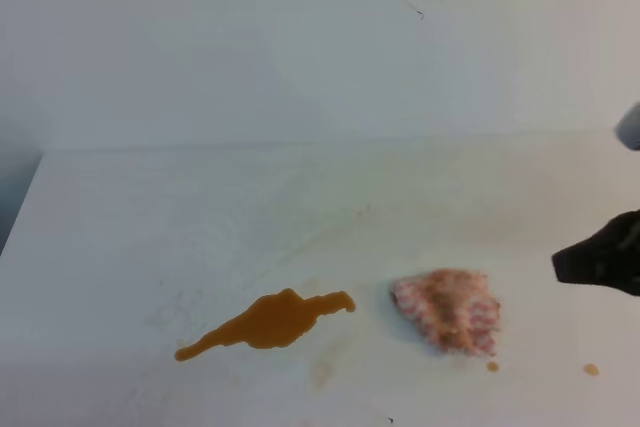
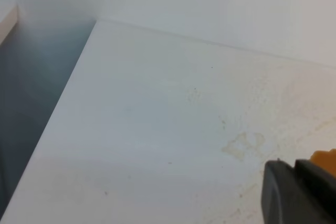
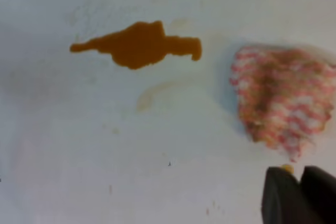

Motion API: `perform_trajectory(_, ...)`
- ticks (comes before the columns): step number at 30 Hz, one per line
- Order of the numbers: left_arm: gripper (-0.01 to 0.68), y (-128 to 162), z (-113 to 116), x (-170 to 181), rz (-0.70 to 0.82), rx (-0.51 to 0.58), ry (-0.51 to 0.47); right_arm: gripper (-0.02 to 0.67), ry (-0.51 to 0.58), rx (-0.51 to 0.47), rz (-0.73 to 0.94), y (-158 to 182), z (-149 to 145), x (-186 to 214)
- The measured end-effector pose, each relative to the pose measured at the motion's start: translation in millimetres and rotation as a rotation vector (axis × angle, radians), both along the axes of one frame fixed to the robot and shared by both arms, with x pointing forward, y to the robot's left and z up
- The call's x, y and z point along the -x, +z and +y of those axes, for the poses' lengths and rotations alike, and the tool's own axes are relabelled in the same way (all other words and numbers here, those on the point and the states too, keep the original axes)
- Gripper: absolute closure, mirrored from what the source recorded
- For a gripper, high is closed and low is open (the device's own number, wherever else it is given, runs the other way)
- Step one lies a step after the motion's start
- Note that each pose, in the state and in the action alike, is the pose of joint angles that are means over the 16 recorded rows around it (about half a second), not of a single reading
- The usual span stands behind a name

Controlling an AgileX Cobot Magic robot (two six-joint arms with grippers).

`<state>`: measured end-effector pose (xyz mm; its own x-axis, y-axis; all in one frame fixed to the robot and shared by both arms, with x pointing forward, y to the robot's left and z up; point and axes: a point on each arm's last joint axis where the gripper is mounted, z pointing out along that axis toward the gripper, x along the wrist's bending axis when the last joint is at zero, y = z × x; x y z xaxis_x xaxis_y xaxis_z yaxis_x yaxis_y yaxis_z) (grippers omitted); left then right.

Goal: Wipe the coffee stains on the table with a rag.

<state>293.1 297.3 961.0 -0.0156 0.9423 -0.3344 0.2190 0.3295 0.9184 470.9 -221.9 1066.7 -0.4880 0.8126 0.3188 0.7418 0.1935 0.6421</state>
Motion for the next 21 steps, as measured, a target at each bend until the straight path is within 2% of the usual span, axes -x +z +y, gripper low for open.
perform_trajectory(4, 0.673, 0, 0, 0, 0.001, 0.000, 0.000, 0.519, 0.074, 0.057, 0.069, -14, 21, -19)
perform_trajectory(10, 0.673, 0, 0, 0, 0.001, 0.000, 0.000, 0.446, 0.161, 0.192, 0.127, -33, 61, -44)
perform_trajectory(16, 0.673, 0, 0, 0, 0.000, 0.000, 0.000, 0.422, 0.193, 0.323, 0.160, -56, 102, -67)
perform_trajectory(21, 0.673, 0, 0, 0, -0.001, 0.000, 0.000, 0.409, 0.192, 0.393, 0.196, -80, 126, -82)
